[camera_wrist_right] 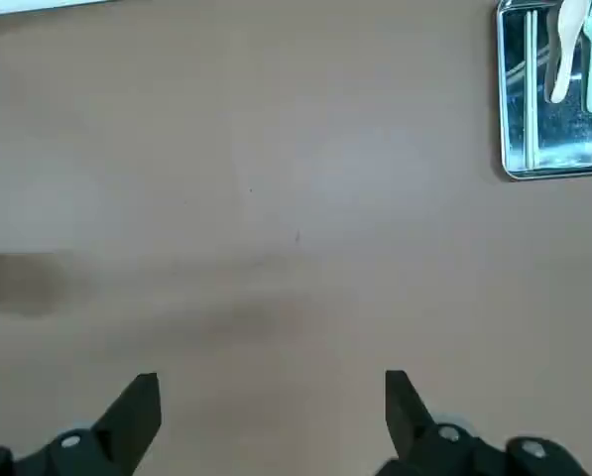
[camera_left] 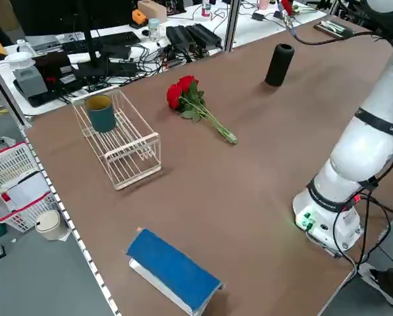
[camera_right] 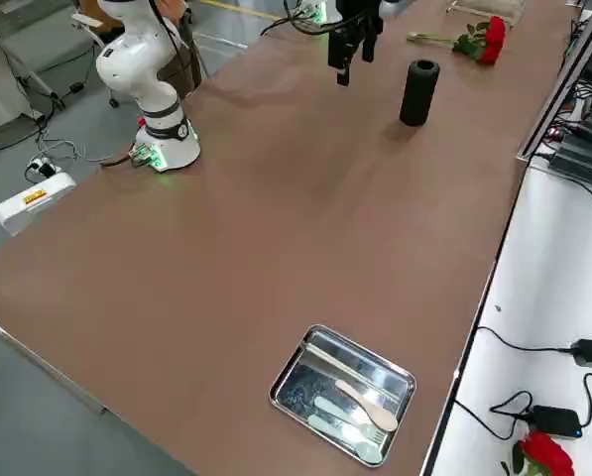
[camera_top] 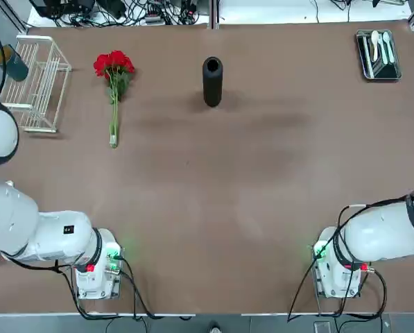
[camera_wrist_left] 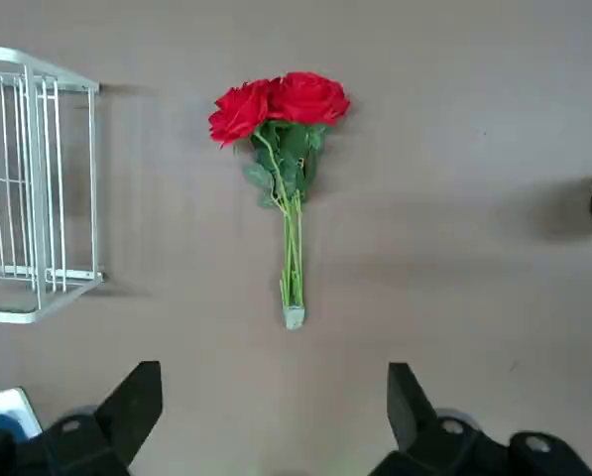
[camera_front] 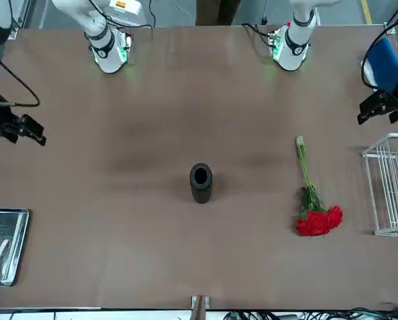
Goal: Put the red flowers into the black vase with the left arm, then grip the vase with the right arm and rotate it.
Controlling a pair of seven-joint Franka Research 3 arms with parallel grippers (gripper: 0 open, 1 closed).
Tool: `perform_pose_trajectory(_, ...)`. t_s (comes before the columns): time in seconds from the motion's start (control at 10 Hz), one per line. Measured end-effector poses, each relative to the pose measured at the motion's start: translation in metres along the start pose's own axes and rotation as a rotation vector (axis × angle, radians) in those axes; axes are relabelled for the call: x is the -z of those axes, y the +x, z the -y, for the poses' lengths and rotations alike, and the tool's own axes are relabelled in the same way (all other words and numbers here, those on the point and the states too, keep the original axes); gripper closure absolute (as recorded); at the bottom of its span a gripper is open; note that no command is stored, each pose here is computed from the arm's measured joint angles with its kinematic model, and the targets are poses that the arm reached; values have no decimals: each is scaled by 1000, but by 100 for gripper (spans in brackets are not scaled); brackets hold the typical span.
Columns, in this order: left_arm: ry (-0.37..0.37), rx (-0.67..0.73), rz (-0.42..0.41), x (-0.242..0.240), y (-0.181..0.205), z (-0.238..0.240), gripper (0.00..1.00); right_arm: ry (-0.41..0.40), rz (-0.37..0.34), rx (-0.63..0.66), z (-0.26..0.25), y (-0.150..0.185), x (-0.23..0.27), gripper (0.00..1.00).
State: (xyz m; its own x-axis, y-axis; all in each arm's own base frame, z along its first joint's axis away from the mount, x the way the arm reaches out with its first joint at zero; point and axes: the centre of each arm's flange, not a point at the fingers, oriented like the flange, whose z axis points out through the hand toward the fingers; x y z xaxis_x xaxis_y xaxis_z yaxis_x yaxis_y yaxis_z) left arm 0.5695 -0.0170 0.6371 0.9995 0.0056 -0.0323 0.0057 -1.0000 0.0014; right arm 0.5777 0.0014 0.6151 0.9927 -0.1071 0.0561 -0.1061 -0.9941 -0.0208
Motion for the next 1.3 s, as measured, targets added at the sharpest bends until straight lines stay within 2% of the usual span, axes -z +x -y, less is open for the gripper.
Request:
perform_pose_trajectory(0.3,-4,19,18,-65,21,6,0,-2,8,-21,-7,0,-5,0)
perform_pose_trajectory(0.6,-8,51,7,-138,27,14,0,-2,-6,-37,-16,3,-5,0)
perform_pose_trajectory(0.9,-9,119,-11,-216,16,14,0,-3,3,-35,-15,2,-6,0)
perform_pose_trajectory(1.3,-20,185,-96,-317,-13,14,2,-4,2,-63,-30,2,-5,0)
